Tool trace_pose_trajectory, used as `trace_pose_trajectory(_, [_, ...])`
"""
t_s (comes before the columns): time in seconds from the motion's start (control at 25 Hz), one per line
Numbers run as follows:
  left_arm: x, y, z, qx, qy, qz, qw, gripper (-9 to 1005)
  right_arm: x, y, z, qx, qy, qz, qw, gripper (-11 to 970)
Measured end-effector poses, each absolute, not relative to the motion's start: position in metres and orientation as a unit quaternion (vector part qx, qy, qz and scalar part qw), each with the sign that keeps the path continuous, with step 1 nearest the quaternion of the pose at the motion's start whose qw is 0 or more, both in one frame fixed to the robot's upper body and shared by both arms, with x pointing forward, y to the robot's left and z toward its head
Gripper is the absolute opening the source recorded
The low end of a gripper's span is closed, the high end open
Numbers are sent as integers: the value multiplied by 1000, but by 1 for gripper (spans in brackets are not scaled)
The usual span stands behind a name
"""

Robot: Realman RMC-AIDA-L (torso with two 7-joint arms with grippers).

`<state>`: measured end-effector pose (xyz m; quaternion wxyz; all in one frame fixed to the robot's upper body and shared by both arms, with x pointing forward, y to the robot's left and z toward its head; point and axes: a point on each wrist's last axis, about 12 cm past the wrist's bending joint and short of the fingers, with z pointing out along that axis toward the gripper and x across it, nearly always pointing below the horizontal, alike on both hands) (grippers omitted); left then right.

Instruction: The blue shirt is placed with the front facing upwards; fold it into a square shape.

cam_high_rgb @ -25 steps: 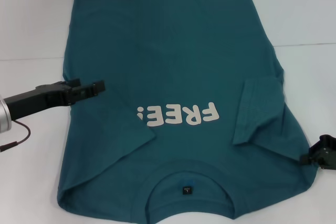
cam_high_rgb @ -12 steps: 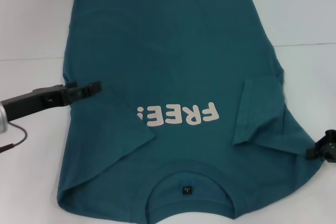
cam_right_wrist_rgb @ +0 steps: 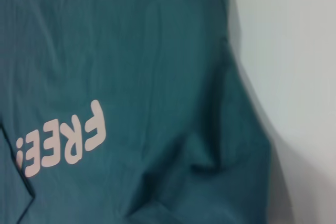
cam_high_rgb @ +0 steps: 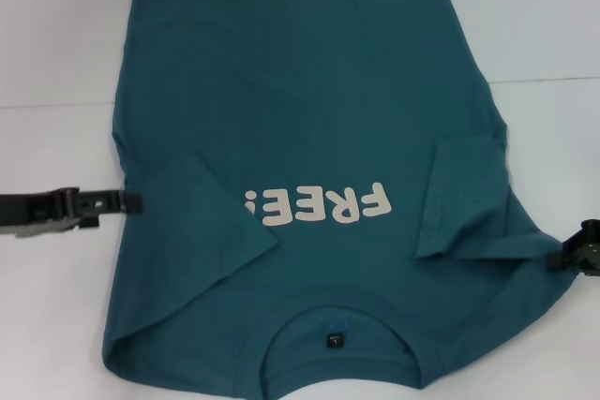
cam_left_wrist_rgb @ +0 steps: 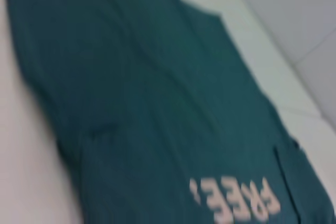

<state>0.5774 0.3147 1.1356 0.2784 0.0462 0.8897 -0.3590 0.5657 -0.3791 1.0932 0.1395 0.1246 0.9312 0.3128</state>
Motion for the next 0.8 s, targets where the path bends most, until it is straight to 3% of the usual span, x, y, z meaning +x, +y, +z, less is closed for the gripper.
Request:
trace_pose_trajectory(0.4, [570, 307, 1145, 19, 928, -343, 144, 918, 569, -373, 1099, 104, 931, 318, 144, 37])
trace_pose_trajectory(0.8, [554, 310, 1131, -13, 931, -348, 111, 917, 566, -370, 1099, 93, 932, 319, 147, 37])
